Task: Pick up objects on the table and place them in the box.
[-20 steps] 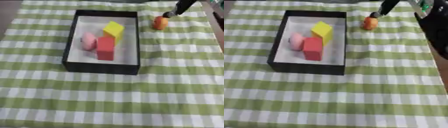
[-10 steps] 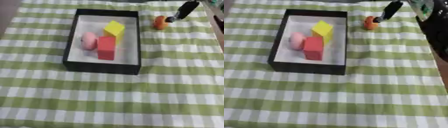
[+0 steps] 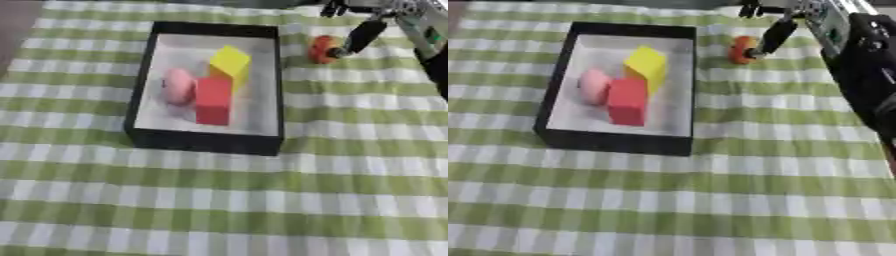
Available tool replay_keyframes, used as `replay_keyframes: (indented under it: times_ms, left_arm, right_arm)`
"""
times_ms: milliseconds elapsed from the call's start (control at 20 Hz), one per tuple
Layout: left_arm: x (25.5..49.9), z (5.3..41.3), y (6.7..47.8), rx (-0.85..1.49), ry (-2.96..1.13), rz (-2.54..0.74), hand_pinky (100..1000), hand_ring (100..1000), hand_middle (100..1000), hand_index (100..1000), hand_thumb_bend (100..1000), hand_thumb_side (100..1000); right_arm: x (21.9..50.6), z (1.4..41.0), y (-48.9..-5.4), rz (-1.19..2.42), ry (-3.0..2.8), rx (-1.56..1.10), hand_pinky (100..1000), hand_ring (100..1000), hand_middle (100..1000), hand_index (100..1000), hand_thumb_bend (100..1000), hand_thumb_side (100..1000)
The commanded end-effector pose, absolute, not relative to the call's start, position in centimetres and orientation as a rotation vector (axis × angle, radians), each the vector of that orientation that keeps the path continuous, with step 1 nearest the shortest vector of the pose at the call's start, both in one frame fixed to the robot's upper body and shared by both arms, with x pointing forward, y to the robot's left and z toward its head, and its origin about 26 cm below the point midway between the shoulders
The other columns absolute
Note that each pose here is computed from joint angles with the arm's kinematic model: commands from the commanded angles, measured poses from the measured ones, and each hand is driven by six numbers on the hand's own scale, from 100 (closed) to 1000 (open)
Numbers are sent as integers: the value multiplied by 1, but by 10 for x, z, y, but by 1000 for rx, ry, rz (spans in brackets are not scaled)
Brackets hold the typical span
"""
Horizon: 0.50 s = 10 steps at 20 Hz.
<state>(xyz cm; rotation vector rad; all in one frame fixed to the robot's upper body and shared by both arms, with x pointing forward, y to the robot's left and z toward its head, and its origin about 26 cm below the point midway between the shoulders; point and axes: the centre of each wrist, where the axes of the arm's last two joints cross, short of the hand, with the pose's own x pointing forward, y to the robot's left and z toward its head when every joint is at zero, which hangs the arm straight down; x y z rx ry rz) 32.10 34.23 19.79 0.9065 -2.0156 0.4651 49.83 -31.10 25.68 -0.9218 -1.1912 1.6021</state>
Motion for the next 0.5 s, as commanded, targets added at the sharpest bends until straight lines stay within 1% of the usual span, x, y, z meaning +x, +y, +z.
replay_keyframes:
  times_ms: [50, 200, 300, 450, 500]
  left_arm:
    - [318, 212, 343, 919, -2063, 450, 726, 710, 769, 848, 591, 418]
    - [318, 212, 343, 917, -2061, 452, 727, 709, 768, 848, 591, 419]
    - [318, 211, 343, 915, -2060, 452, 727, 709, 768, 848, 590, 420]
    - [318, 211, 343, 913, -2059, 453, 727, 709, 768, 848, 590, 420]
    - [318, 211, 343, 913, -2059, 454, 727, 709, 768, 848, 590, 421]
  right_arm:
    - [498, 262, -321, 1571, -1187, -975, 914, 883, 829, 897, 446, 246]
    - [499, 257, -324, 1562, -1170, -989, 911, 878, 822, 890, 437, 221]
    - [499, 255, -326, 1553, -1159, -1003, 908, 871, 809, 879, 427, 187]
    - [500, 253, -329, 1537, -1146, -1018, 896, 847, 764, 846, 415, 136]
    - [500, 252, -330, 1533, -1144, -1018, 886, 829, 723, 812, 407, 100]
